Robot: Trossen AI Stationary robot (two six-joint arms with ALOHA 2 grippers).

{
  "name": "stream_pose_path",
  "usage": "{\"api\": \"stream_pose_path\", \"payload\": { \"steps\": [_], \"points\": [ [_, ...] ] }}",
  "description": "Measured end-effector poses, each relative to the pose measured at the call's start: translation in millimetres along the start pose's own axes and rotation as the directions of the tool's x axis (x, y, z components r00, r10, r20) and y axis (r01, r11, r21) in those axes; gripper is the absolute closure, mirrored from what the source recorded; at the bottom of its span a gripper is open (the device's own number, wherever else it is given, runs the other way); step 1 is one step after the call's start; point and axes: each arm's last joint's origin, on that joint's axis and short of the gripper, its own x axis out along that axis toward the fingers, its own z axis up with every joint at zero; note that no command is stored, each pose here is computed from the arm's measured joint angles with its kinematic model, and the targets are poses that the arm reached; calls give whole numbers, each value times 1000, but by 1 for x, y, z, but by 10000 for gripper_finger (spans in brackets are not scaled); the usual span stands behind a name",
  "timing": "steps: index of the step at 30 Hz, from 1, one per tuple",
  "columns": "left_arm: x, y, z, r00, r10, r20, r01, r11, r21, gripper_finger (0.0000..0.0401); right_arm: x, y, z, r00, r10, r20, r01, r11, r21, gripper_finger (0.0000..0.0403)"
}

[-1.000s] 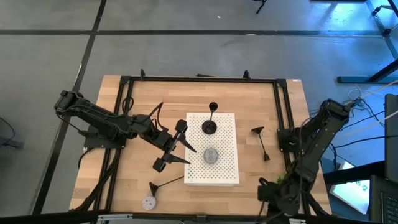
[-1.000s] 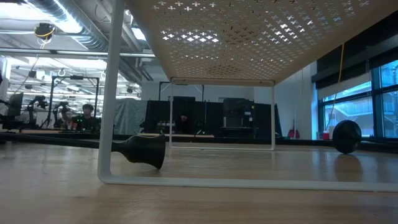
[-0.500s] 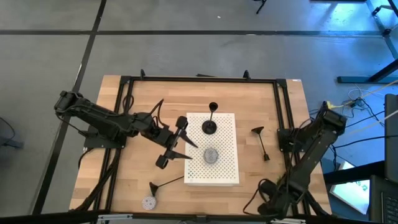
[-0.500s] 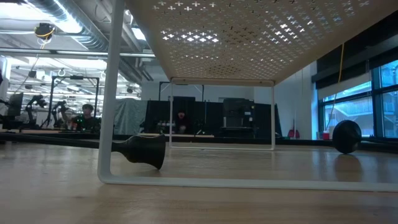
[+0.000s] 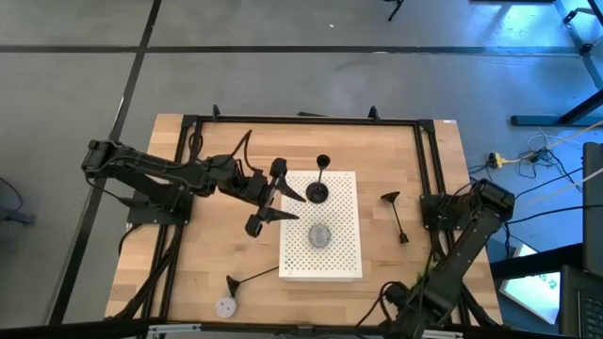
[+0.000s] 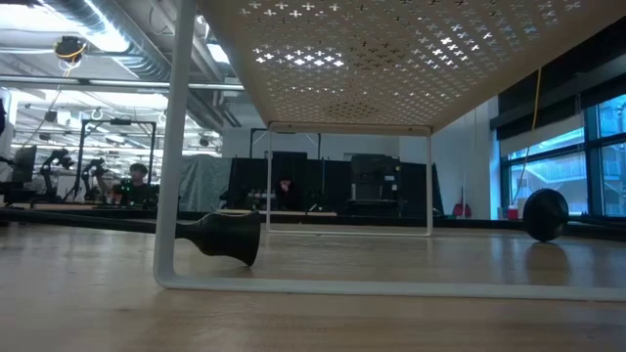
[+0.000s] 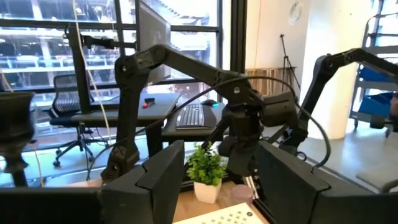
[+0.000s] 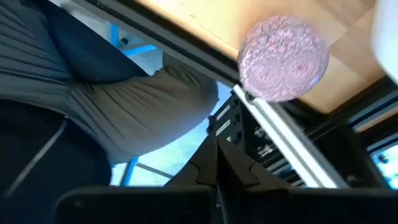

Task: Pick & Place candle stick holders
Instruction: Put the purple scented candle on the shelf

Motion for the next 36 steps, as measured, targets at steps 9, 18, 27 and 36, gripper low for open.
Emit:
{"api": "stream_pose_path", "payload": {
  "steps": [9,18,27,36],
  "points": [
    [-2,8,-1,1000,26,-16,-26,1000,-4,205,-10,-2,-7,999,-40,9,38,985,168,402],
    [-2,7,-1,999,25,-22,-25,1000,-7,205,-2,-18,-10,988,-144,56,125,956,266,402],
    [-2,7,-2,999,25,-26,-25,1000,-8,205,28,-20,-1,941,-338,31,328,929,171,402],
    [-2,8,-2,999,25,-26,-25,1000,-10,205,39,-26,7,890,-449,76,433,887,158,402]
  ]
}}
